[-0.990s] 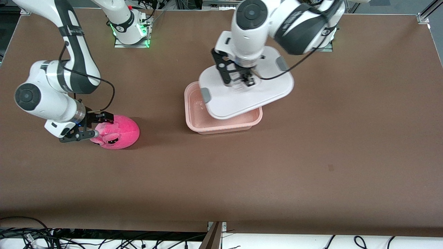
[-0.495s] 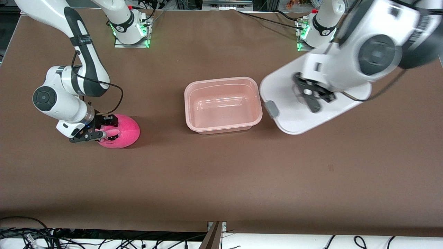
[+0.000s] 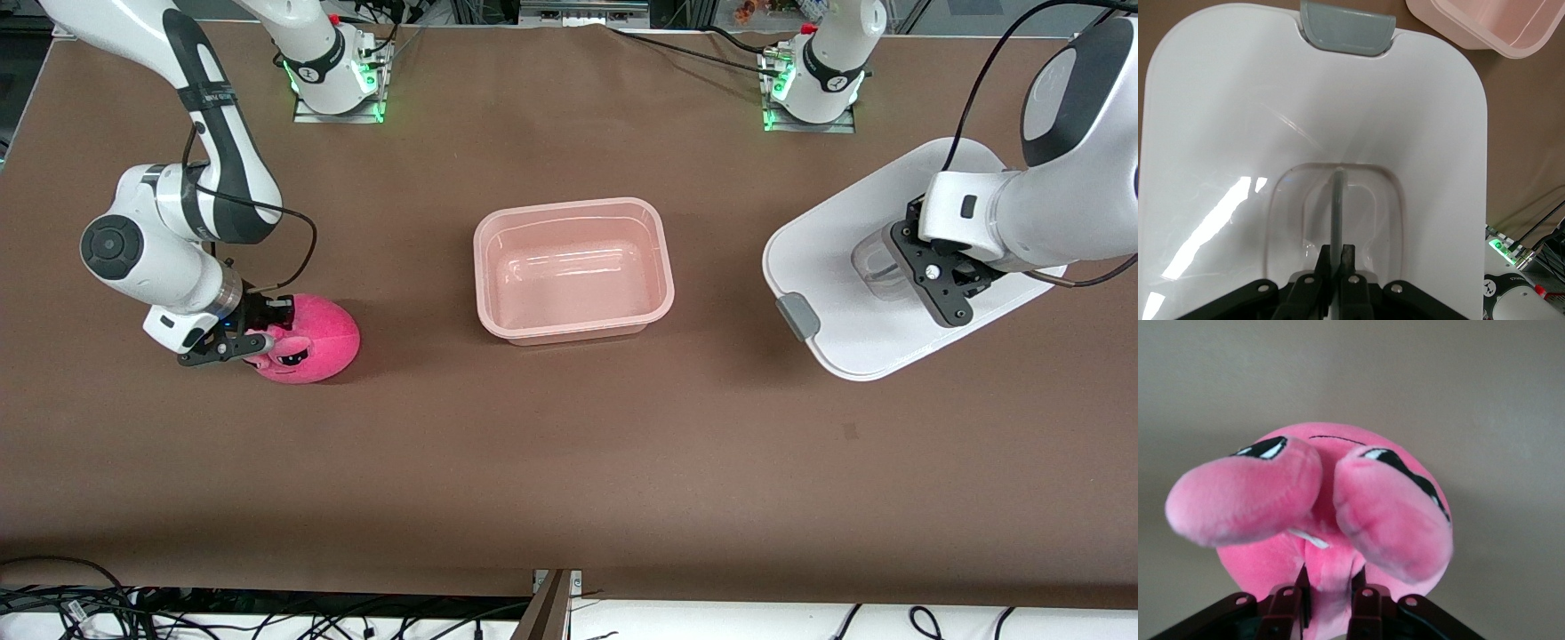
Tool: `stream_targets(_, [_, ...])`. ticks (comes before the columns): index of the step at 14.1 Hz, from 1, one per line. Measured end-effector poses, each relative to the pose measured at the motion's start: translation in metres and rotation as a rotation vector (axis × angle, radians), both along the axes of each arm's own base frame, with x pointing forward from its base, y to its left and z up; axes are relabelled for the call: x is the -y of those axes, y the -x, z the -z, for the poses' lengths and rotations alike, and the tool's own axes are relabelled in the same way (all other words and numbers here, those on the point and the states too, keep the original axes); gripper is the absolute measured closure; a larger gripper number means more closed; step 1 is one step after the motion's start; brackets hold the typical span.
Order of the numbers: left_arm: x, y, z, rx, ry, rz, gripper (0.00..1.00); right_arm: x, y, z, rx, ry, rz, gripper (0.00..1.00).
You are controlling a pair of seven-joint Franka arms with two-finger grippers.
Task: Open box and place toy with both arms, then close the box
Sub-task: 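Grasp the pink plush toy with the right gripper, then carry the pink toy into the pink box tray and release it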
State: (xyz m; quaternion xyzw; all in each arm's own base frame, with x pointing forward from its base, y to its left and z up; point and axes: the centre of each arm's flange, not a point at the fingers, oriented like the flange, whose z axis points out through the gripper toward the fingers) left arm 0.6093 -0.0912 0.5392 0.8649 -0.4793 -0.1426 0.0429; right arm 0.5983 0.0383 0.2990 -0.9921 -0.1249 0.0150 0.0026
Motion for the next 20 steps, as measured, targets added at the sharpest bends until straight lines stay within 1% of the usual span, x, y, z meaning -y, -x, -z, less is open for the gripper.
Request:
stream_targets(2, [0.009, 0.0, 0.003, -0.001, 0.004, 0.015, 0.93, -0.009, -0.003, -0.016, 0.018, -0.007, -0.026, 0.91])
stream_targets(3, [0.011, 0.0, 0.003, -0.001, 0.005, 0.019, 0.93, -0.013, -0.004, -0.025, 0.024, -0.011, -0.052, 0.93])
stream_targets(5, [0.012, 0.0, 0.002, 0.001, 0.006, 0.02, 0.93, -0.026, -0.01, -0.052, 0.035, -0.019, -0.105, 0.93])
stream_targets(7, [0.011, -0.001, -0.001, 0.009, 0.008, 0.019, 0.93, -0.044, -0.018, -0.086, 0.025, -0.029, -0.168, 0.93])
stream_targets(9, [0.011, -0.001, -0.004, 0.016, 0.009, 0.019, 0.93, -0.077, -0.021, -0.126, 0.007, -0.04, -0.287, 0.93])
stream_targets(11, [0.012, -0.001, -0.005, 0.018, 0.01, 0.019, 0.93, -0.126, -0.015, -0.156, 0.007, -0.04, -0.448, 0.93])
stream_targets(13, [0.012, -0.001, -0.005, 0.018, 0.01, 0.02, 0.93, -0.181, -0.002, -0.167, 0.016, -0.006, -0.645, 0.93])
stream_targets(15, [0.012, -0.001, -0.005, 0.019, 0.011, 0.02, 0.93, -0.236, 0.019, -0.179, 0.01, 0.021, -0.823, 0.93])
stream_targets(18, [0.013, -0.001, -0.006, 0.019, 0.011, 0.022, 0.93, -0.305, 0.058, -0.201, -0.007, 0.016, -1.015, 0.93])
stream_targets(20, [0.014, -0.001, -0.006, 0.019, 0.011, 0.023, 0.93, -0.351, 0.089, -0.2, -0.011, 0.014, -1.118, 0.93])
